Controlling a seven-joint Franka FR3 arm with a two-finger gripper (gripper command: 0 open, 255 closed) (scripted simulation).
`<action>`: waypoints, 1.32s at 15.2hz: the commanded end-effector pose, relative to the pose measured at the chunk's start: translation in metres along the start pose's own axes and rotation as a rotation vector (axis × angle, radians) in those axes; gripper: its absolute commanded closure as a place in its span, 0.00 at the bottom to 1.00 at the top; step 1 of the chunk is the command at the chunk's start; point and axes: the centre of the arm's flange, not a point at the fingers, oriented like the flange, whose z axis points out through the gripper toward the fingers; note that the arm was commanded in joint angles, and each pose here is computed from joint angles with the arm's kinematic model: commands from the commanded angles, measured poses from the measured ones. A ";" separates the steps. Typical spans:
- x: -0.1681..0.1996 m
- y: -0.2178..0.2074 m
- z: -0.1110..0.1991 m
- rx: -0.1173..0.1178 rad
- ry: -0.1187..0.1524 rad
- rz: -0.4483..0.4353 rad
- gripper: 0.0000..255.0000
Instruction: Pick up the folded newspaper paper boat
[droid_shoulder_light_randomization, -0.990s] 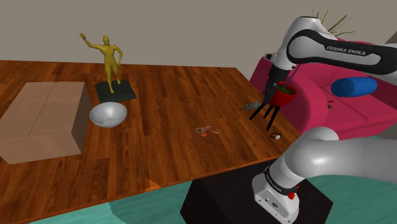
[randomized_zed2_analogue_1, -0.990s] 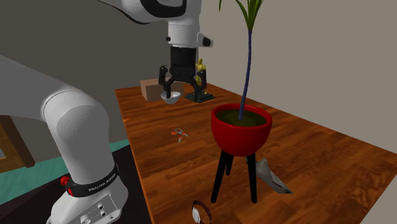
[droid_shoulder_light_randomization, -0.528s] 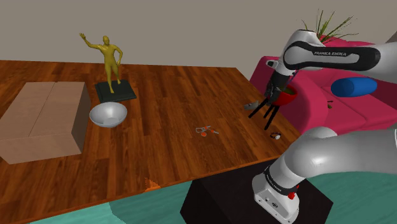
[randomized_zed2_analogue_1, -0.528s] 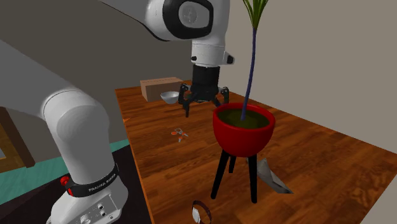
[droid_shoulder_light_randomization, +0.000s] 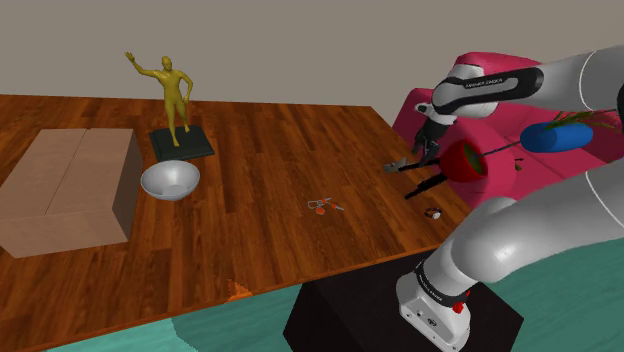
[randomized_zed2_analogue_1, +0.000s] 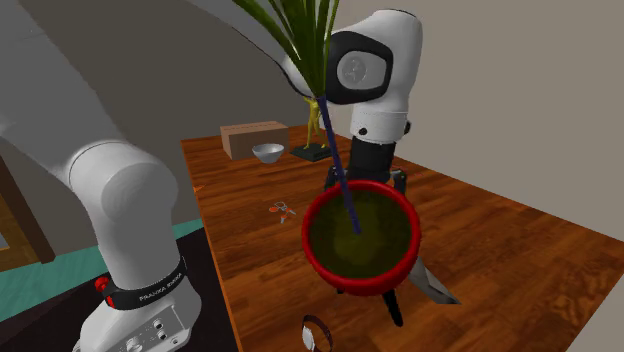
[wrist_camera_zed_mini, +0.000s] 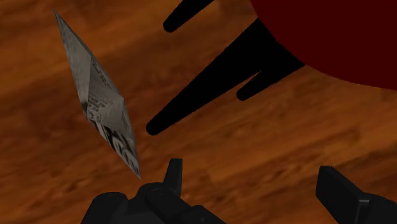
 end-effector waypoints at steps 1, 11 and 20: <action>-0.009 0.023 0.010 -0.001 -0.001 -0.044 0.00; -0.039 0.138 0.069 0.006 0.005 -0.241 0.00; -0.040 0.148 0.113 0.007 0.006 -0.253 0.00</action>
